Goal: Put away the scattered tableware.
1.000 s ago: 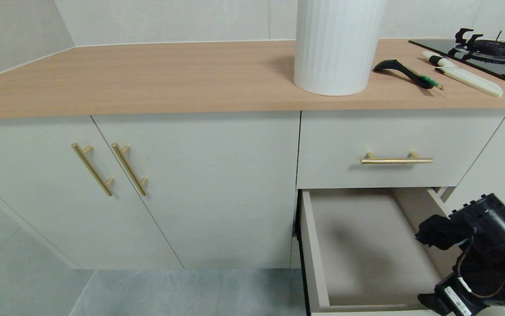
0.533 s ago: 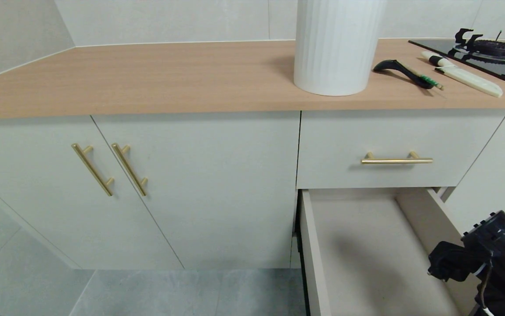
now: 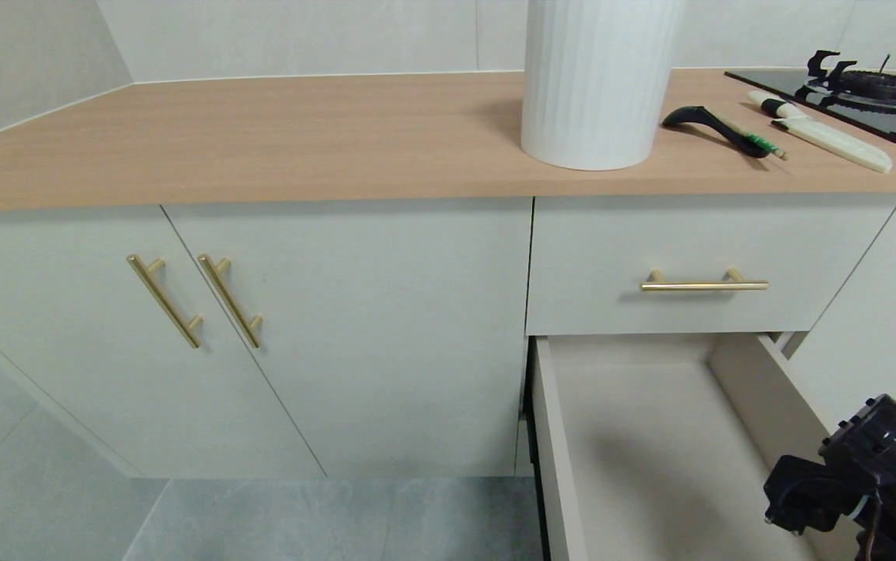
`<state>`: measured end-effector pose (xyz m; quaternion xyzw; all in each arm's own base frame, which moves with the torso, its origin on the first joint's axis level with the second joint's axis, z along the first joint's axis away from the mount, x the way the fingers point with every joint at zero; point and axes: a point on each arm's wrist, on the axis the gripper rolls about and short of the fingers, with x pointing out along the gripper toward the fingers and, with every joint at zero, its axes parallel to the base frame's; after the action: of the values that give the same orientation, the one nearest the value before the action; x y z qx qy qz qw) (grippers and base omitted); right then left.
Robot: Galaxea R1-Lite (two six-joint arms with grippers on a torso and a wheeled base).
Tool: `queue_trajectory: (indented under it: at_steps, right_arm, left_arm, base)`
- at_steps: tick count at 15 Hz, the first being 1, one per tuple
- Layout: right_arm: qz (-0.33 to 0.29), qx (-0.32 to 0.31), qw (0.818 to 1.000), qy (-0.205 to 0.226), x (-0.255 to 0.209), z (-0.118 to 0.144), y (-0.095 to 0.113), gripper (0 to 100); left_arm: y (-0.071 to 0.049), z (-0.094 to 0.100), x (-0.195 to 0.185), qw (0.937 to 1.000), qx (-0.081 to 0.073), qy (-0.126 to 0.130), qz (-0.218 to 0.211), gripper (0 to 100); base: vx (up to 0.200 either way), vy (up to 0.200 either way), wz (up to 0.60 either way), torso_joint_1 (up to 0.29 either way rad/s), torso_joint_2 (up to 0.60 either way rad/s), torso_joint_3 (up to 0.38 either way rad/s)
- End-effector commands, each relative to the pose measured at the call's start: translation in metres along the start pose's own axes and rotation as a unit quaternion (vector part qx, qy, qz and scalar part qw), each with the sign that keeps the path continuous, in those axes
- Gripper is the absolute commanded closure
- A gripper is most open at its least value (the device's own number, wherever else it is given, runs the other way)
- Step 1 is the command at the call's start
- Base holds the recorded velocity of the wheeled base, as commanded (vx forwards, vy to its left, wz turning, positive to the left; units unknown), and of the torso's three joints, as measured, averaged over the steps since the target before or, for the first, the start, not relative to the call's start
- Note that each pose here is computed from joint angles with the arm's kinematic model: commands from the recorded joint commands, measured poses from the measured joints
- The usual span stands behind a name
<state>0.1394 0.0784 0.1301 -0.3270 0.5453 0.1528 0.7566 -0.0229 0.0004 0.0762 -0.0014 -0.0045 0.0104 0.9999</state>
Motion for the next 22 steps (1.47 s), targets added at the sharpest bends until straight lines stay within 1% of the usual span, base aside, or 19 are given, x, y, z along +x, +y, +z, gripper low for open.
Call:
queue_trajectory:
  at_steps: [1,2,3,4,5,6,8,9,11,12,17,20,22]
  right_arm:
    - [-0.004,0.006,1.000,-0.016,-0.002,0.005,-0.001,0]
    - [-0.009,0.019,0.999,-0.041,-0.006,0.012,-0.004,0]
    - [-0.011,0.035,0.998,-0.056,-0.007,0.015,-0.005,0]
    - [-0.013,0.066,0.995,-0.076,-0.008,0.020,-0.007,0]
    - [-0.011,0.118,0.986,-0.118,-0.014,0.029,-0.010,0]
    - [-0.002,0.146,0.980,-0.139,-0.020,0.031,-0.013,0]
    - [0.017,0.186,0.968,-0.168,-0.030,0.036,-0.024,0]
    - [0.019,0.188,0.966,-0.174,-0.033,0.036,-0.025,0]
    - [0.013,0.209,0.956,-0.205,-0.036,0.041,-0.031,0]
    - [0.010,0.210,0.954,-0.213,-0.034,0.041,-0.031,0]
    - [0.008,0.208,0.954,-0.216,-0.030,0.040,-0.030,0]
    - [0.007,0.208,0.953,-0.219,-0.031,0.038,-0.030,0]
    - [0.007,0.207,0.953,-0.219,-0.031,0.038,-0.030,0]
  left_arm:
    - [0.000,0.000,0.000,1.0000,0.000,0.001,0.000,0]
    - [0.000,0.000,0.000,1.0000,0.000,0.001,0.000,0]
    - [0.000,0.000,0.000,1.0000,0.000,0.001,0.000,0]
    - [0.000,0.000,0.000,1.0000,0.000,0.001,0.000,0]
    - [0.000,0.000,0.000,1.0000,0.000,0.001,0.000,0]
    - [0.000,0.000,0.000,1.0000,0.000,0.001,0.000,0]
    - [0.000,0.000,0.000,1.0000,0.000,0.001,0.000,0]
    - [0.000,0.000,0.000,1.0000,0.000,0.001,0.000,0]
    - [0.000,0.000,0.000,1.0000,0.000,0.001,0.000,0]
    - [0.000,0.000,0.000,1.0000,0.000,0.001,0.000,0]
    - [0.000,0.000,0.000,1.0000,0.000,0.001,0.000,0]
    - [0.000,0.000,0.000,1.0000,0.000,0.001,0.000,0]
    - [0.000,0.000,0.000,1.0000,0.000,0.001,0.000,0]
  base:
    - [0.000,0.000,0.00,0.000,0.00,0.000]
    - [0.000,0.000,0.00,0.000,0.00,0.000]
    - [0.000,0.000,0.00,0.000,0.00,0.000]
    - [0.000,0.000,0.00,0.000,0.00,0.000]
    - [0.000,0.000,0.00,0.000,0.00,0.000]
    - [0.000,0.000,0.00,0.000,0.00,0.000]
    - [0.000,0.000,0.00,0.000,0.00,0.000]
    - [0.000,0.000,0.00,0.000,0.00,0.000]
    - [0.000,0.000,0.00,0.000,0.00,0.000]
    - [0.000,0.000,0.00,0.000,0.00,0.000]
    - [0.000,0.000,0.00,0.016,-0.03,-0.009]
    - [0.000,0.000,0.00,0.141,-0.18,-0.217]
    - [0.000,0.000,0.00,0.193,-0.42,-0.268]
